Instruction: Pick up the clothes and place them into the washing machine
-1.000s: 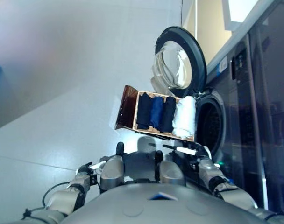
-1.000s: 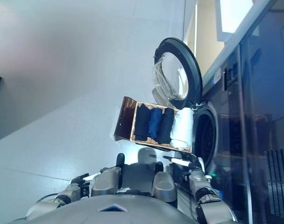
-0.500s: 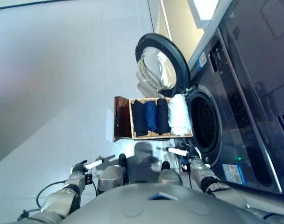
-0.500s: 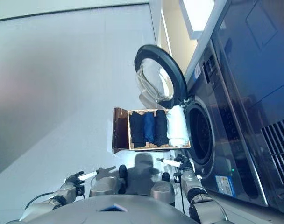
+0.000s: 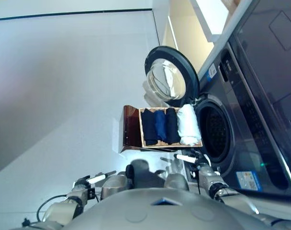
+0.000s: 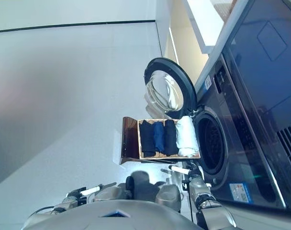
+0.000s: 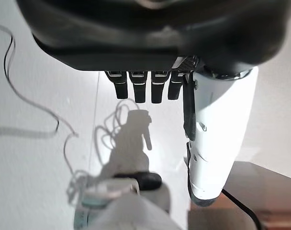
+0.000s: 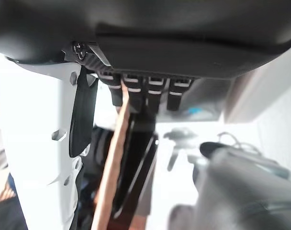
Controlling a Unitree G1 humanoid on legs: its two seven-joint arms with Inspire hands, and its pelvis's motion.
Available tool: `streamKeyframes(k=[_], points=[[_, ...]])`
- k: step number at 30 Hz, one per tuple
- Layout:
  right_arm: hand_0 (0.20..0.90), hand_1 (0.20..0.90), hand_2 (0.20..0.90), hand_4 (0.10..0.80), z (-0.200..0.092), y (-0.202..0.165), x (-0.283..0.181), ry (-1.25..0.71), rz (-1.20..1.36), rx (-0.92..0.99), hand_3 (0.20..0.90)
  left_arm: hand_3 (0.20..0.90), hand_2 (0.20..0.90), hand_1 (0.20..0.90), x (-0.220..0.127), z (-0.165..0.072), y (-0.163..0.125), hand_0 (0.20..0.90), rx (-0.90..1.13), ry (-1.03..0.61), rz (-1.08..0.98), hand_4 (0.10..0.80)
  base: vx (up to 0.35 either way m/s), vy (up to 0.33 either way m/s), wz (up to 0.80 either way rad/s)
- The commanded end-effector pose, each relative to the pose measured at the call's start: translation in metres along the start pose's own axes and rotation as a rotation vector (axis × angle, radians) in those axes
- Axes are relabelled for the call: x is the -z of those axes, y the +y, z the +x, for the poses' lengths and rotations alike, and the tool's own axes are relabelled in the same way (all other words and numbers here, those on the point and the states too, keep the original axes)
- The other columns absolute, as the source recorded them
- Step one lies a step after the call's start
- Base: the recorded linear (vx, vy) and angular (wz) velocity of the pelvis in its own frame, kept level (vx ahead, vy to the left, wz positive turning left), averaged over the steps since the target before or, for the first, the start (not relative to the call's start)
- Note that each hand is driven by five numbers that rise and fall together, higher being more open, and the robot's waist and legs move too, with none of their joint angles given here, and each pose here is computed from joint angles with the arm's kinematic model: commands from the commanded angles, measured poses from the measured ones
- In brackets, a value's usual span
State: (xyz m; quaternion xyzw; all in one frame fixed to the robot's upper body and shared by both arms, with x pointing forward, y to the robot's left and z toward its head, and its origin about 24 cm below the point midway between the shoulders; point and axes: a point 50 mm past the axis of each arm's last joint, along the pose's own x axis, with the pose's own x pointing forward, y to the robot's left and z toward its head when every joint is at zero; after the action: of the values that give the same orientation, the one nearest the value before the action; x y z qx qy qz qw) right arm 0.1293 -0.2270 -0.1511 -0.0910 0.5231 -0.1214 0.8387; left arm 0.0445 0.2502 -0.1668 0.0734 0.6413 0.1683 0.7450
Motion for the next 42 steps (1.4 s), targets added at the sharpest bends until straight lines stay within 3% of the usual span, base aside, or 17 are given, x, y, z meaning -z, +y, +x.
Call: streamKeyframes(k=[1,16,24,42], points=[[0.9,0.9,0.9,0.8,0.004,-0.024,-0.037,-0.132,0.03,0.066,0.9,0.9,0.9,0.9,-0.017,0.001,0.012,0.9,-0.033,-0.038,0.015,0.8,0.205,0.011,0.02],[0.9,0.9,0.9,0.8,0.003,-0.027,-0.026,-0.102,0.021,0.068,0.9,0.9,0.9,0.9,-0.008,0.0,0.003,0.9,-0.006,-0.019,-0.005,0.8,0.117,-0.069,0.16],[0.9,0.9,0.9,0.8,0.003,-0.028,-0.043,-0.172,-0.018,0.069,0.9,0.9,0.9,0.9,-0.005,0.0,0.001,0.9,-0.015,-0.005,-0.044,0.8,0.066,-0.228,0.1],[0.9,0.9,0.9,0.8,0.001,-0.033,-0.025,-0.13,0.003,0.089,0.9,0.9,0.9,0.9,-0.012,0.0,-0.006,0.9,0.01,-0.024,-0.043,0.8,0.041,-0.143,0.19]])
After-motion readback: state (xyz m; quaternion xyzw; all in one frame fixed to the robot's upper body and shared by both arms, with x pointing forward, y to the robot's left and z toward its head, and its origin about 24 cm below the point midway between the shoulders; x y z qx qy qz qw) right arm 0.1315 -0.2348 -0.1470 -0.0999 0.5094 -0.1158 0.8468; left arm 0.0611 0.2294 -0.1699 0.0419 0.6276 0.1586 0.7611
